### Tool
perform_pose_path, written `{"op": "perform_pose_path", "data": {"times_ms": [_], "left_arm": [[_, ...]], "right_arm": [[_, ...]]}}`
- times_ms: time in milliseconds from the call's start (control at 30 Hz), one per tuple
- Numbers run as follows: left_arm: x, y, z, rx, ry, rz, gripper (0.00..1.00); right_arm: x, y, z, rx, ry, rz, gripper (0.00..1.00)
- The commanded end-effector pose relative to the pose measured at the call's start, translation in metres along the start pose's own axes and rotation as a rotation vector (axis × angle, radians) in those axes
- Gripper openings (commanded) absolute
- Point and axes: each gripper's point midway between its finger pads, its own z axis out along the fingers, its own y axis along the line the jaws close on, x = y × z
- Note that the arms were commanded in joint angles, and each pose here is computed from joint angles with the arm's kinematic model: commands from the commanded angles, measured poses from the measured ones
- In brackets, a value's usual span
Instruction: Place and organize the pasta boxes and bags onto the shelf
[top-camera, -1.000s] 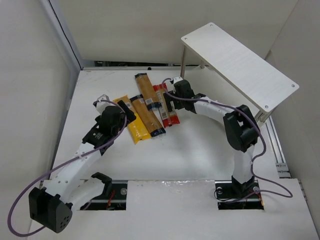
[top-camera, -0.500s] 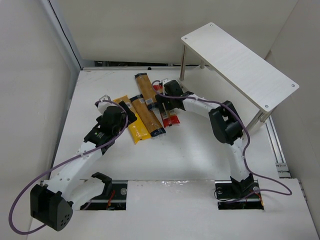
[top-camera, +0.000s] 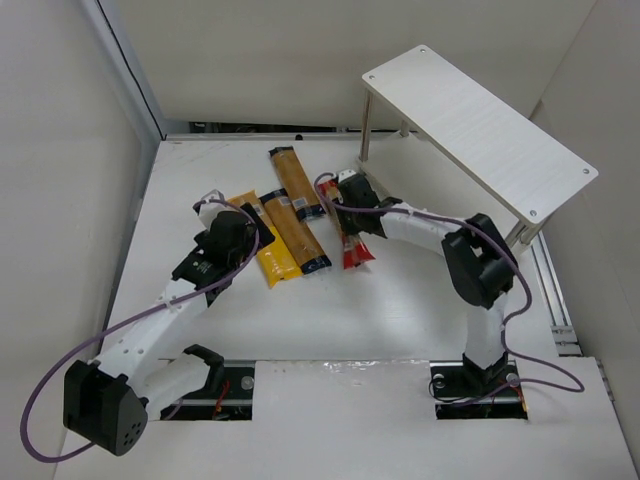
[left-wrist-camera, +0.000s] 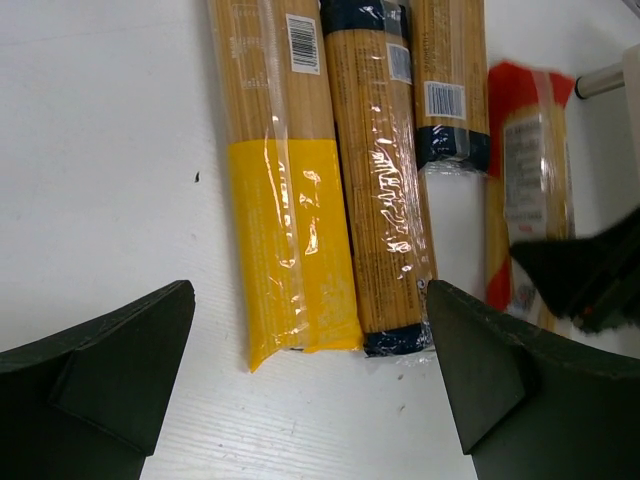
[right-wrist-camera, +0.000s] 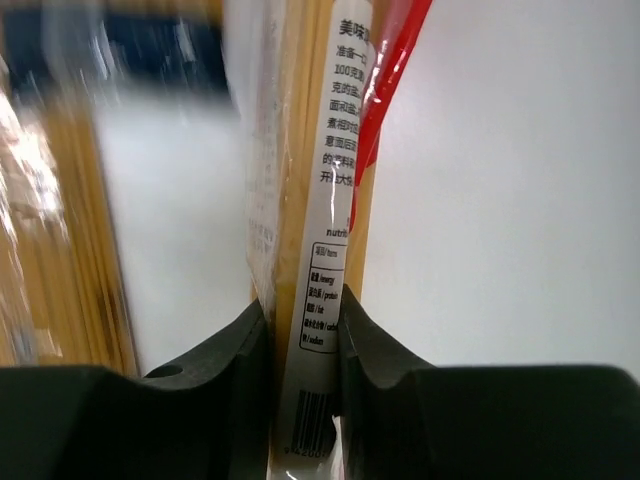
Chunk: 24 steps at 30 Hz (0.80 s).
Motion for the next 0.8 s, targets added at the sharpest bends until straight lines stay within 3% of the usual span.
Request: {"op": "perform_pose_path", "data": {"times_ms": [0, 167, 267, 500, 533, 600, 767], "left_arm": [[-0.01, -0.007, 0.001, 0.016, -0.037, -0.001, 1.0], [-0.009, -0.009, 0.003, 0.023, -0.031, 0.0, 1.0], [-0.009, -0.012, 0.003, 0.037, -0.029, -0.004, 1.0], [-0.01, -0.015, 0.003, 0.044, -0.024, 0.005, 1.0], [-0.009, -0.015, 0.004, 0.037, -0.017, 0.009, 1.0], [-0.009, -0.015, 0.004, 0.037, -0.017, 0.009, 1.0], [-0.011, -0.012, 0.005, 0.018, -0.024, 0.022, 1.0]], "right_arm": [[-0.037, 0.014, -0.07, 0.147, -0.196, 0.034, 0.0], [-0.054, 0.002, -0.153, 0.382, -0.437, 0.261, 0.0], [-0.045, -0.021, -0.173, 0.551, -0.469, 0.347, 0.0], [-0.007, -0.098, -0.199, 1.073, -0.43, 0.449, 0.0], [-0.004, -0.105, -0.19, 1.112, -0.376, 0.388, 0.0], [0.003, -0.125, -0.186, 1.154, -0.332, 0.428, 0.0], [0.009, -0.169, -0.193, 1.267, -0.306, 0.438, 0.0]]}}
